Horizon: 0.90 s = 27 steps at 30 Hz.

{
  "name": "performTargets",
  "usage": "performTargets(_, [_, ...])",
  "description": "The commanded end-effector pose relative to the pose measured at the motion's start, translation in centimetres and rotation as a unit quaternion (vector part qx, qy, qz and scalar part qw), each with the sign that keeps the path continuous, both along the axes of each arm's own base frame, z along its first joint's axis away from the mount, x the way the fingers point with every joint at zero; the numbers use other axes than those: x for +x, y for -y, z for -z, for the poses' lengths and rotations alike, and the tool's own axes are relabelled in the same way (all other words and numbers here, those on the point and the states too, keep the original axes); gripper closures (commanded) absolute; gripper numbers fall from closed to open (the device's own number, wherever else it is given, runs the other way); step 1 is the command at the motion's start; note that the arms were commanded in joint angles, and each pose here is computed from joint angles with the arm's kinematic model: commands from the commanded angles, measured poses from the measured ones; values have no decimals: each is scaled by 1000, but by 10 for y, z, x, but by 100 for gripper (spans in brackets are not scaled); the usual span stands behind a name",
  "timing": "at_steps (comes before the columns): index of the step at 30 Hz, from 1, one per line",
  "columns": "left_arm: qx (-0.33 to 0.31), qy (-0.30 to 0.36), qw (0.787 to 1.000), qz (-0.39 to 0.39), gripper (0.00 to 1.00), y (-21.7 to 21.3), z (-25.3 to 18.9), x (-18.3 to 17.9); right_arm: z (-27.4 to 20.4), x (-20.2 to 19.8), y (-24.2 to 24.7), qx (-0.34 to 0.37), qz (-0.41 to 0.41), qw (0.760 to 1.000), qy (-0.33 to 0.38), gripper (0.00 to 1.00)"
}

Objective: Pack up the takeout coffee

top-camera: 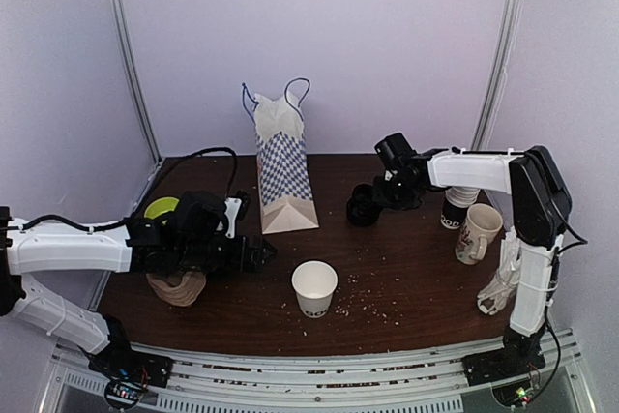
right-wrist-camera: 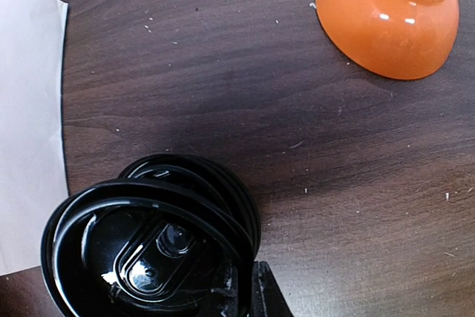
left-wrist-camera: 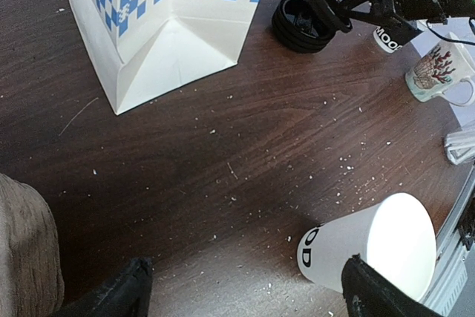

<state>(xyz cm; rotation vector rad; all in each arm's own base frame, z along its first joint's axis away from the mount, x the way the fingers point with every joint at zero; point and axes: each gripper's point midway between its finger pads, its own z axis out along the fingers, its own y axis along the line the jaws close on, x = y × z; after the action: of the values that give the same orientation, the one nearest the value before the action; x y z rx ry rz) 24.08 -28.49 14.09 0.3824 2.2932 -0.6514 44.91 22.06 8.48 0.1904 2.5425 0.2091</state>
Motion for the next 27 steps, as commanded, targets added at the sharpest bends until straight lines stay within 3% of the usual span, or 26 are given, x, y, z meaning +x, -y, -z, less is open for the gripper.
performTargets(1, [-27,17,999,11,8,13,-17,4,-21,-9,6,2,-5,1000,6,100])
performTargets(9, [-37,21,999,14,8,15,-25,4,-44,-29,6,2,-29,1000,11,100])
performTargets(15, [-66,38,997,33,8,22,-53,-1,-93,-82,-11,-12,-103,993,52,100])
performTargets(23, [-118,53,986,106,2,84,-116,-29,-131,-167,-36,-40,-171,979,103,100])
performTargets(27, [-177,41,971,156,2,112,-141,-45,-137,-191,-47,-43,-179,975,126,100])
